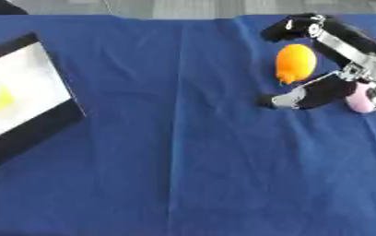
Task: Pick up the objects with one hand, pass them to the other hand, and then place them into the box on the other side of the table.
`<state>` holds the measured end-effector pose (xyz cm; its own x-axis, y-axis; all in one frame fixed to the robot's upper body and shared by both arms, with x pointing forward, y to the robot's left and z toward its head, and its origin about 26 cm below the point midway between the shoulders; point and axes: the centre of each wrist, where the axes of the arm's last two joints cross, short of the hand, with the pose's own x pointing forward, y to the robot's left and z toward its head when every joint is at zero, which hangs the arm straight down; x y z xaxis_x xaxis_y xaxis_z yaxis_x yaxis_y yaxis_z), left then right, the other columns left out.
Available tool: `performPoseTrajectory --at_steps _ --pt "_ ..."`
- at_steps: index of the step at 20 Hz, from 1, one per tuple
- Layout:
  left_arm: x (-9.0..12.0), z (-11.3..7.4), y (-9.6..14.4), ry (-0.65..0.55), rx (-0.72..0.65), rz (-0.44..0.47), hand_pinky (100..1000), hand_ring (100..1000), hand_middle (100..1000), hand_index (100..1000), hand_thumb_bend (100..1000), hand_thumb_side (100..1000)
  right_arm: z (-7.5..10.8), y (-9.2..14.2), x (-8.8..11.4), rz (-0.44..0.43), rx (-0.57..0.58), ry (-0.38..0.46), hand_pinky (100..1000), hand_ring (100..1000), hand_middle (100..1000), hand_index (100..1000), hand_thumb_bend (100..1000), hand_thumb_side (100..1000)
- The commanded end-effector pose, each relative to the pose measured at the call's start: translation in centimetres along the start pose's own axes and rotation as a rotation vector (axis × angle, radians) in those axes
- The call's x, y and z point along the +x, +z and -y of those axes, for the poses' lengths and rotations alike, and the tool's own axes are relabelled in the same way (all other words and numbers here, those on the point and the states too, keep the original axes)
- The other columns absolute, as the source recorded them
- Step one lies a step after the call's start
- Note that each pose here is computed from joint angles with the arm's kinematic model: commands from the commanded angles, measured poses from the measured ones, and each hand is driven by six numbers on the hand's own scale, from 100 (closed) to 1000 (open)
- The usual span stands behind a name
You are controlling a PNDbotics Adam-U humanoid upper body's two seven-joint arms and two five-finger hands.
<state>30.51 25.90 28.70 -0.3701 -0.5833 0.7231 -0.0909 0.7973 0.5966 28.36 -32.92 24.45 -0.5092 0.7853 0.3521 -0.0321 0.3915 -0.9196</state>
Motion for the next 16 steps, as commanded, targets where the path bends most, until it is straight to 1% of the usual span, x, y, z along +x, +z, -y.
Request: performPoseTrajectory --at_steps 1,6,7,8,12,16 --pt "0.6 -0.1 0.1 0.028 0.006 0.061 740 704 734 817 100 671 2.1 0.4 0.3 -0.047 -0.036 0.053 857 825 781 840 650 300" --pt "0.3 0.9 0.2 0.086 -0.019 0.1 738 700 729 812 100 688 2.9 1.0 0.0 -0.127 -0.066 0.07 860 834 794 840 647 302" --pt "0.2 1.0 0.3 0.095 -0.023 0.107 738 700 726 811 100 629 3.0 1.1 -0.1 -0.146 -0.072 0.071 861 834 796 841 454 263" --pt "0.1 1.2 0.3 0.103 -0.027 0.112 738 700 727 810 100 693 3.2 1.3 -0.2 -0.169 -0.078 0.078 863 835 798 842 645 304" --pt "-0.3 1.5 0.5 0.109 -0.031 0.123 737 698 722 806 100 689 3.5 2.1 -0.7 -0.275 -0.088 0.136 867 837 803 839 633 304" --pt "-0.5 1.6 0.6 0.112 -0.025 0.119 736 696 720 806 100 691 3.3 3.0 -1.4 -0.376 -0.092 0.164 868 836 802 835 631 306"
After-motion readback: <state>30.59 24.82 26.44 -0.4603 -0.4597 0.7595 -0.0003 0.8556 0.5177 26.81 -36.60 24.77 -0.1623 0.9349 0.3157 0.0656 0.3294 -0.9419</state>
